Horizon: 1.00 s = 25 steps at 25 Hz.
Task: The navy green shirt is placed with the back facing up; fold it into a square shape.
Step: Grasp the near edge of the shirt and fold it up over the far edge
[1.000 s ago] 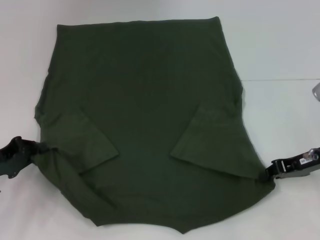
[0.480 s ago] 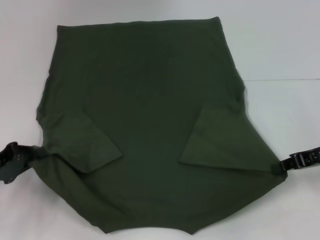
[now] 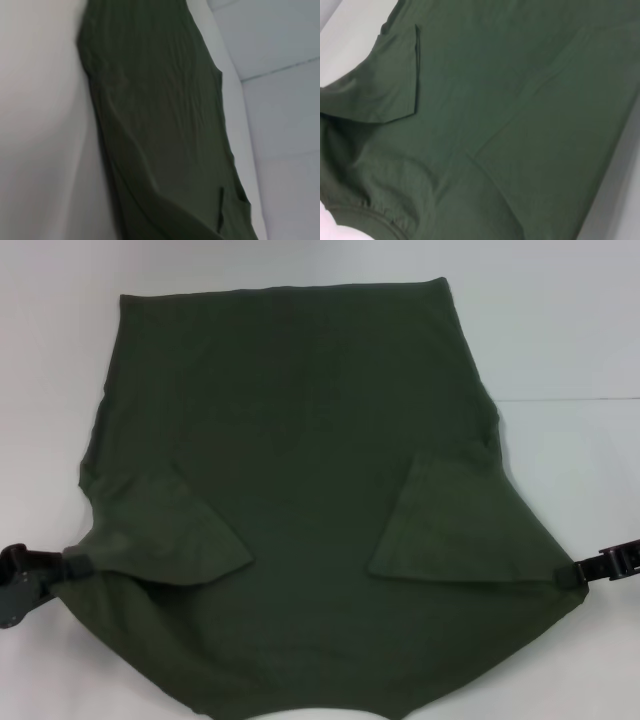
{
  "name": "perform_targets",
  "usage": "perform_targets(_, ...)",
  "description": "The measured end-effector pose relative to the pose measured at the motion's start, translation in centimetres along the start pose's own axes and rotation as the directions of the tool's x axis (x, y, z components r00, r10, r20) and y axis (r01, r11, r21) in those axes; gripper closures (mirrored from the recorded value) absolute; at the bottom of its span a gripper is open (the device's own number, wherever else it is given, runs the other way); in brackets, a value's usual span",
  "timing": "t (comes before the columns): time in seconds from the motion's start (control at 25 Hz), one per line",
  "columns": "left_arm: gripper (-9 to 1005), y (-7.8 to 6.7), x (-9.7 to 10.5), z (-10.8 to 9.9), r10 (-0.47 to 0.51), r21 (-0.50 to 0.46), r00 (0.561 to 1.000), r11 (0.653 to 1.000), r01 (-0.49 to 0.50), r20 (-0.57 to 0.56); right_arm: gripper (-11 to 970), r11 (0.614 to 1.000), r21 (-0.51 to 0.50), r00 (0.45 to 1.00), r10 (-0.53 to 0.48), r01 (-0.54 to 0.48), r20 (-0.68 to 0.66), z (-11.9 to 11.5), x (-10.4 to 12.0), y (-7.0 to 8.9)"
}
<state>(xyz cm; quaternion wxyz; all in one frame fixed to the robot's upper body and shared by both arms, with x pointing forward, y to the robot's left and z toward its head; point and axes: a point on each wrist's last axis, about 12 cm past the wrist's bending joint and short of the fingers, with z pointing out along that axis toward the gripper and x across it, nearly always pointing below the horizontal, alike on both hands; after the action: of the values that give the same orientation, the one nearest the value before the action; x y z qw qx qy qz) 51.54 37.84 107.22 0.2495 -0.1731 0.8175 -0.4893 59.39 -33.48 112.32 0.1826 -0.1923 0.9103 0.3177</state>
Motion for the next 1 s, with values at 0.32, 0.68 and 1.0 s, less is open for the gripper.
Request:
perform_targets(0.32,980,-0.6,0.4,-1.3,0.011,0.039,0.998,0.999,-0.008,-0.06,897,0.999,-0.031,0.999,-0.032,0.032,-0.014,-0.6,1.4,-0.2)
perform_targets(0.68,981,-1.0,0.7,-2.8,0.031,0.016,0.985,0.999,-0.029,-0.168,886,0.995,-0.076,0.998,-0.059,0.059,0.003,-1.6,3.2,-0.6)
perform_targets(1.0,980,-1.6,0.1,-3.6,0.037,0.06,0.99,0.998,-0.029,-0.135,877,0.991,-0.121,0.994,-0.053,0.064,0.092,-2.9,3.3,-0.6)
